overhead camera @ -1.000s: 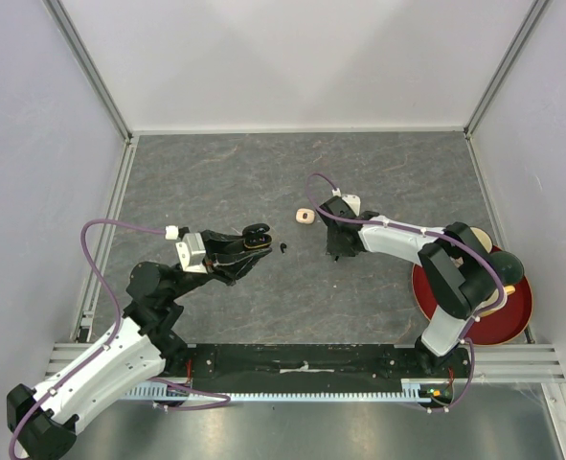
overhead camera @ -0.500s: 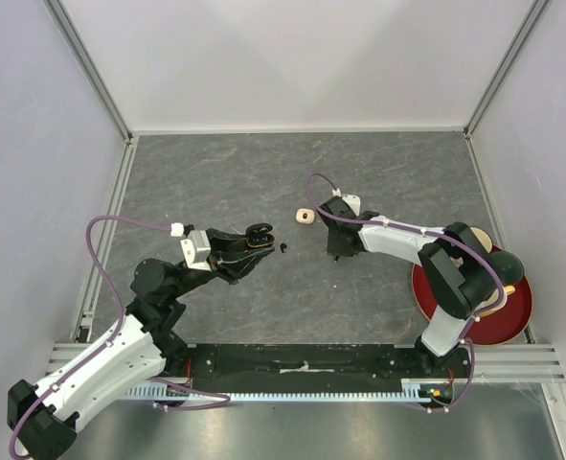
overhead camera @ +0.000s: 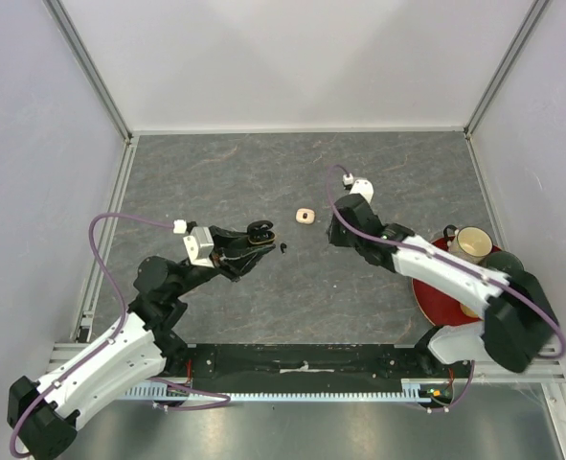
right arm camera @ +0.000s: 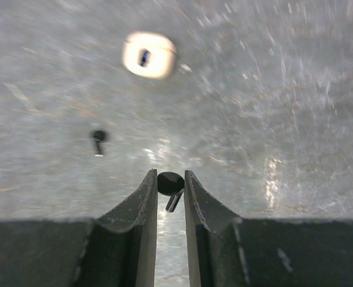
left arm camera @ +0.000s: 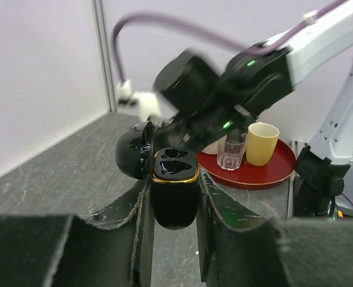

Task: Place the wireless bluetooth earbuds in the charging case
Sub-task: Pick up the earbud from the center of the board, then place the earbud in the charging case.

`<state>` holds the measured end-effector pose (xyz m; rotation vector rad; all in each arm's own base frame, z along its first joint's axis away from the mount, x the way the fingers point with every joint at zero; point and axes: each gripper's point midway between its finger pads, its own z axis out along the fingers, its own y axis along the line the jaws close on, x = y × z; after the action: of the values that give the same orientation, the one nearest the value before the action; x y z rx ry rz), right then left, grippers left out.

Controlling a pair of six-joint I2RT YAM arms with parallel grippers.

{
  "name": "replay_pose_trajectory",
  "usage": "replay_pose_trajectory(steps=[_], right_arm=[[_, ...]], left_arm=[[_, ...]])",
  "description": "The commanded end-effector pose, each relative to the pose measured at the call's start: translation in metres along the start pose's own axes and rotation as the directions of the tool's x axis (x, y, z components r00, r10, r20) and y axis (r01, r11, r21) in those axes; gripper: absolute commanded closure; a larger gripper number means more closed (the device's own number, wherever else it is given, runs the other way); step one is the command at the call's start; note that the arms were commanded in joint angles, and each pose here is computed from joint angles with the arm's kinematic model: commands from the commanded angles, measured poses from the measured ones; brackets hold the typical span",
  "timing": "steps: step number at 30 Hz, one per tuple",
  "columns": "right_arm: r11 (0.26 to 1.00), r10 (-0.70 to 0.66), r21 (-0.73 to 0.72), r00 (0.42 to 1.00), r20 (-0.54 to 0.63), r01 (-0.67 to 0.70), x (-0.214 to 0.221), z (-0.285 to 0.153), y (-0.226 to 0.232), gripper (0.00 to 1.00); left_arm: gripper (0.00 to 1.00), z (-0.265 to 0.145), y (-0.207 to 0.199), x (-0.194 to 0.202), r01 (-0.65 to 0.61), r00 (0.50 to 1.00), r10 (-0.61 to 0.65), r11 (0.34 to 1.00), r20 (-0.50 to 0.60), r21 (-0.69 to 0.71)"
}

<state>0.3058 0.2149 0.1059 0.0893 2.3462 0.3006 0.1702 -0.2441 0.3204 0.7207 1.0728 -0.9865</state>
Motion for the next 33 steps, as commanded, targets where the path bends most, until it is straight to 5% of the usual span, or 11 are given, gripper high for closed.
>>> replay_pose_trajectory(steps=[1,6,15,33], right_arm=[[0.988,0.019,-0.15,0.951,0.307,0.029,-0.065,-0.059,0.039,1.0],[0.97,0.084,-0.239,0.855,0.511,0.047,-0.107,-0.13,0.052,1.0],[0.895,0.189,-0.421,0.726,0.661,0.151,-0.14,-0.216,0.073,1.0],[0.695,0.198,-0.608,0.711,0.675,0.384,-0.106,-0.265,0.168,1.0]], left_arm=[[0.98,0.005,0.007,-0.014,-0.006,0.999,0.008,0.999,0.048,-0.04],[0.98,0.009,0.014,-0.011,0.014,0.999,-0.011,0.998,0.039,-0.065],[0.98,0.018,0.02,-0.006,0.044,0.999,-0.042,0.996,0.023,-0.082],[0.98,0.024,0.013,-0.008,-0.011,1.0,0.011,1.0,0.013,-0.021]])
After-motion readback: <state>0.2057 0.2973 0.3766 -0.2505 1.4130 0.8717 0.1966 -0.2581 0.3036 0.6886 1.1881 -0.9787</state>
